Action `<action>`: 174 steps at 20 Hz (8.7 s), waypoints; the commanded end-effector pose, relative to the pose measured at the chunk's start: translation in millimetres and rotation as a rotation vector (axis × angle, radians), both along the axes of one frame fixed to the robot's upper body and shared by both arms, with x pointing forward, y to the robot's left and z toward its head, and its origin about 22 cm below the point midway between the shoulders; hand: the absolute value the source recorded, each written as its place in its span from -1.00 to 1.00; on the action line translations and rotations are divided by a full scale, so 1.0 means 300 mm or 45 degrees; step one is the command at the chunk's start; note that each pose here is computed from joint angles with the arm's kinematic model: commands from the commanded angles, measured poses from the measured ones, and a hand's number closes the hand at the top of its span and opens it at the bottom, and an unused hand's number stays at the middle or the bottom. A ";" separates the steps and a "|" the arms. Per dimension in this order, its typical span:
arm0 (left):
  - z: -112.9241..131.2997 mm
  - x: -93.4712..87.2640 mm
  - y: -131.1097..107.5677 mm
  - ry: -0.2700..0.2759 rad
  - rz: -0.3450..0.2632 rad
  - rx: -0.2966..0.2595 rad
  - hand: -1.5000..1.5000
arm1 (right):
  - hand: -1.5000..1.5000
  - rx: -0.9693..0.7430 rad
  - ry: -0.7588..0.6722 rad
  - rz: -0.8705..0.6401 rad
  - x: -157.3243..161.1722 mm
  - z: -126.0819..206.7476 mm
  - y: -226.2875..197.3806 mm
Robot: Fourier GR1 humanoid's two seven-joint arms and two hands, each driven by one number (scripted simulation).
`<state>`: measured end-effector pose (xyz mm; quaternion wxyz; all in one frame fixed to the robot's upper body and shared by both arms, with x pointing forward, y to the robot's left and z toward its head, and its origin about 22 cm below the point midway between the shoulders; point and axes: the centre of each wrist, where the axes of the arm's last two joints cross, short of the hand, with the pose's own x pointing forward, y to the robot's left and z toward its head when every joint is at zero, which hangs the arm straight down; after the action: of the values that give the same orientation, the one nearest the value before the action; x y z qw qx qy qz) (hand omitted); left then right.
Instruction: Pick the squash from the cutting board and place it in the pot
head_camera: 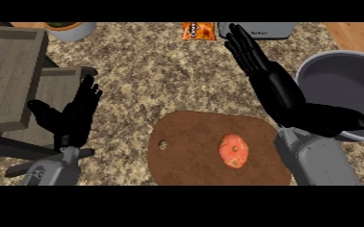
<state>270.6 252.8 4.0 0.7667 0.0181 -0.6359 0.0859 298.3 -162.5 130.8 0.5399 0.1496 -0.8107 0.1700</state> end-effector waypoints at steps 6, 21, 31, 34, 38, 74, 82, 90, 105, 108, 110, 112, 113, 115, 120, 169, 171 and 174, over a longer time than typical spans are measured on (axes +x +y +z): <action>0.263 0.102 0.029 -0.521 -0.039 0.223 0.00 | 1.00 0.075 -0.083 0.661 0.097 0.067 -0.161; 0.260 0.090 0.023 -0.479 -0.079 0.199 0.00 | -1.00 -0.762 -0.573 0.559 0.111 -0.019 -0.617; 0.277 0.087 0.090 -0.470 -0.051 0.212 0.00 | -1.00 -1.181 -0.584 0.683 0.079 -0.046 -0.436; 0.232 0.086 0.015 -0.477 -0.047 0.176 0.00 | -1.00 -1.272 -0.539 0.700 0.078 -0.056 -0.376; 0.249 0.111 0.079 -0.478 -0.059 0.199 0.00 | -1.00 -1.342 -0.483 0.695 0.042 -0.116 -0.365; 0.297 0.136 0.049 -0.452 -0.064 0.194 0.00 | -1.00 -1.385 -0.499 0.718 -0.020 -0.476 -0.080; 0.242 0.108 0.008 -0.483 -0.054 0.217 0.00 | 1.00 -1.326 -0.685 0.860 -0.085 -0.525 -0.056; 0.230 0.110 0.054 -0.473 -0.046 0.184 0.00 | 1.00 -1.325 -0.749 0.850 -0.126 -0.598 0.030; 0.264 0.105 0.066 -0.478 -0.052 0.213 0.00 | 1.00 -1.437 -0.237 -0.447 0.036 -0.348 -0.212; 0.267 0.098 0.078 -0.488 -0.028 0.210 0.00 | 1.00 -1.408 -0.076 -0.815 0.070 -0.310 -0.258; 0.272 0.099 0.072 -0.491 -0.030 0.205 0.00 | 1.00 -1.448 -0.006 -1.071 0.101 -0.258 -0.297; 0.262 0.098 0.056 -0.486 -0.052 0.202 0.00 | 1.00 -1.409 0.087 -1.318 0.129 -0.213 -0.313; 0.266 0.100 0.059 -0.492 -0.053 0.213 0.00 | 1.00 -1.392 0.093 -1.435 0.148 -0.175 -0.310; 0.268 0.105 0.044 -0.495 -0.076 0.199 0.00 | 1.00 -1.355 0.147 -1.700 0.172 -0.116 -0.334; 0.274 0.127 0.006 -0.504 -0.122 0.190 0.00 | 1.00 -1.333 0.239 -2.277 0.237 0.034 -0.370; 0.268 0.108 0.034 -0.483 -0.063 0.201 0.00 | -1.00 -0.933 0.645 -2.397 0.145 -0.328 -0.776; 0.244 0.102 0.050 -0.466 -0.067 0.201 0.00 | -1.00 -0.867 0.535 -2.416 0.169 -0.260 -0.774; 0.218 0.112 0.038 -0.444 -0.053 0.187 0.00 | -1.00 -0.605 0.475 -2.492 0.193 -0.191 -0.751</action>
<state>303.8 262.1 75.6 0.6372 0.0452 -0.7691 0.0198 350.9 -391.4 53.8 0.6101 -0.6760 -0.3830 -0.1551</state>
